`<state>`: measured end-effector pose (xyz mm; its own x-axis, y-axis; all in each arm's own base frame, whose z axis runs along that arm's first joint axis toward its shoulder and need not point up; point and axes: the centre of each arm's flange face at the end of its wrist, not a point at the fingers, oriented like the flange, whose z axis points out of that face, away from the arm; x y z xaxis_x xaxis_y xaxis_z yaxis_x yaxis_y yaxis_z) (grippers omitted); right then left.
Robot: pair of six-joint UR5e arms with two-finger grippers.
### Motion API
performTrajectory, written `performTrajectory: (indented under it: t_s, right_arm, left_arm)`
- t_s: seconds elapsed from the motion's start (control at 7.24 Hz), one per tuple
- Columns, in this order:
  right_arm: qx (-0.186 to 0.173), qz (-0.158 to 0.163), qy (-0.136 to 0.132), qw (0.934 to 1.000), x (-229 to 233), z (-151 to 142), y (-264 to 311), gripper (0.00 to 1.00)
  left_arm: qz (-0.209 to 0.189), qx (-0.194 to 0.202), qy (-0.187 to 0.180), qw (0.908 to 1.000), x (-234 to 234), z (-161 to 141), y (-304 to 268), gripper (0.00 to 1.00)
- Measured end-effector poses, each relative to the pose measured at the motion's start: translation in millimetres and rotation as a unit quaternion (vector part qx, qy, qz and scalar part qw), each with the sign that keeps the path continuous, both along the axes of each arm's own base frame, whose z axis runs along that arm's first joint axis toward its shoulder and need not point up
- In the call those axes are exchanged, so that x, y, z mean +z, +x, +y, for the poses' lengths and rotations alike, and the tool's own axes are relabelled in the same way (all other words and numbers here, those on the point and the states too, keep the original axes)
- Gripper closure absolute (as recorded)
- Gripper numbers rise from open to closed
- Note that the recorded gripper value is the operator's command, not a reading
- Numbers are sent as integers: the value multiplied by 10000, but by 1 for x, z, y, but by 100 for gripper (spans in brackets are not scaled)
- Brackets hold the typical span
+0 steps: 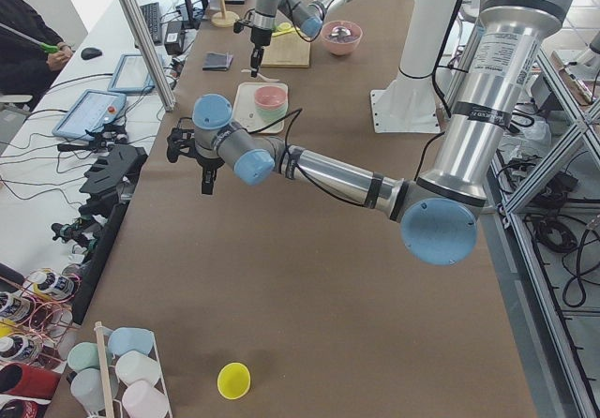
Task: Stack pink bowl on green and place spoon
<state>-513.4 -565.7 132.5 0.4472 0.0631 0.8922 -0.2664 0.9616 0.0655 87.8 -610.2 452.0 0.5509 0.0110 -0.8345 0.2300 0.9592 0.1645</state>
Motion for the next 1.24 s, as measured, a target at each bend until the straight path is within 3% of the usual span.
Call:
performTrajectory:
  t_s: [0.28,0.41,0.55,1.24]
  right_arm:
    - [45,1,-28,10000,0,10,-16,100]
    - [70,-31,-79,9999,-1,13,-17,4]
    - [83,-51,-118,9999,-1,15,-18,0]
    - [69,-59,-198,9998,2,17,-8,0]
  left_arm:
    - [-59,14,2,10000,9,3,-3,2]
    - [-66,16,-9,10000,11,3,-3,2]
    - [-70,17,-20,10000,12,3,-3,2]
    - [-99,7,-120,9999,26,10,-6,2]
